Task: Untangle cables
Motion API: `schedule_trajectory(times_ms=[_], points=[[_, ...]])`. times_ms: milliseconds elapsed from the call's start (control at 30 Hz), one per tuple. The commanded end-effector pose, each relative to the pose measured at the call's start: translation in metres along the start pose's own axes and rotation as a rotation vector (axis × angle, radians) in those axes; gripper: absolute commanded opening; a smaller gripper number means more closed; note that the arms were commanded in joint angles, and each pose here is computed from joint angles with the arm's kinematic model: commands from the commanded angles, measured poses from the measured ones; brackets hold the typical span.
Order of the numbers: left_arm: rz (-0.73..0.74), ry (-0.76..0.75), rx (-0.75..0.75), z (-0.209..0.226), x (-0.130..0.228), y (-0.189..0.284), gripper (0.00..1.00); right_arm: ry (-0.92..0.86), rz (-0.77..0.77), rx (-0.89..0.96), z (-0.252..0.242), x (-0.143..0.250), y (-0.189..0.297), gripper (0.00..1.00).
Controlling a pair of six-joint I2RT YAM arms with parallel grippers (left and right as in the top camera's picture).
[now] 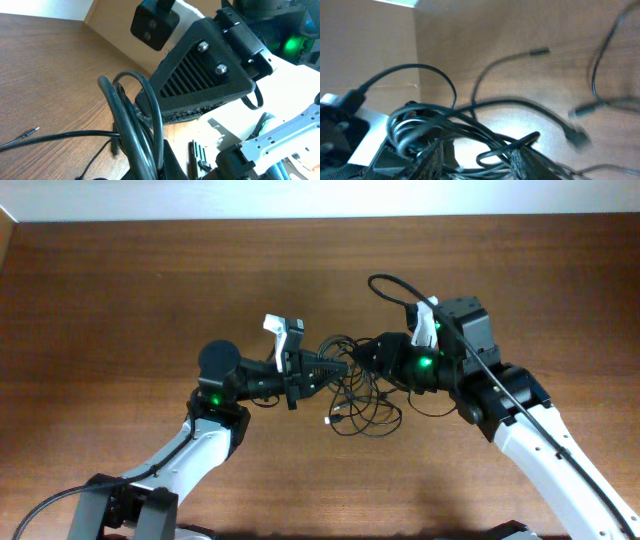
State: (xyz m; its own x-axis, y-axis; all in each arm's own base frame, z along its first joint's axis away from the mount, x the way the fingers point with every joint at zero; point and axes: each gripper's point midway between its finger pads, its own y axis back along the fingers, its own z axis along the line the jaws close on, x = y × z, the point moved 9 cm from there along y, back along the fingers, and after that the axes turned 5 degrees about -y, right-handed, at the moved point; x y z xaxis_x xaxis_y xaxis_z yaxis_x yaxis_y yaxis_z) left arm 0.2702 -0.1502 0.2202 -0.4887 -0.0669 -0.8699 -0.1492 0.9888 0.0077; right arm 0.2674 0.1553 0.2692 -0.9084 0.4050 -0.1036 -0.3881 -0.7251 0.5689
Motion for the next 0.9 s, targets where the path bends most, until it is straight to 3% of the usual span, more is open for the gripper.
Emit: schedule_trajectory(times_ms=[0, 100, 200, 367, 467, 633, 733, 867], points=[[-0.001, -0.069, 0.023, -0.004, -0.005, 0.001, 0.0, -0.129, 0.034, 0.055, -0.009, 0.003, -0.005, 0.41], [-0.014, -0.105, 0.031, -0.007, -0.008, 0.001, 0.0, -0.159, 0.051, 0.088, -0.017, 0.001, -0.013, 0.37], [-0.021, -0.121, 0.033, -0.008, -0.01, 0.001, 0.0, -0.192, 0.079, 0.099, -0.021, 0.001, -0.02, 0.04], [-0.014, -0.157, 0.028, -0.006, -0.008, 0.001, 0.0, -0.079, 0.057, 0.067, -0.016, -0.002, -0.014, 0.04], [0.007, -0.133, -0.02, 0.001, 0.0, 0.001, 0.0, 0.019, 0.016, -0.013, -0.008, -0.01, 0.013, 0.04], [0.037, 0.121, -0.427, 0.041, 0.027, 0.01, 0.0, 0.198, -0.007, -0.28, 0.022, -0.014, 0.061, 0.04], [0.028, 0.13, -0.504, 0.047, 0.028, 0.013, 0.0, 0.262, 0.015, -0.358, 0.033, -0.011, 0.066, 0.04], [0.039, 0.2, -0.732, 0.062, 0.04, 0.025, 0.0, 0.305, -0.042, -0.368, 0.031, -0.021, 0.074, 0.04]])
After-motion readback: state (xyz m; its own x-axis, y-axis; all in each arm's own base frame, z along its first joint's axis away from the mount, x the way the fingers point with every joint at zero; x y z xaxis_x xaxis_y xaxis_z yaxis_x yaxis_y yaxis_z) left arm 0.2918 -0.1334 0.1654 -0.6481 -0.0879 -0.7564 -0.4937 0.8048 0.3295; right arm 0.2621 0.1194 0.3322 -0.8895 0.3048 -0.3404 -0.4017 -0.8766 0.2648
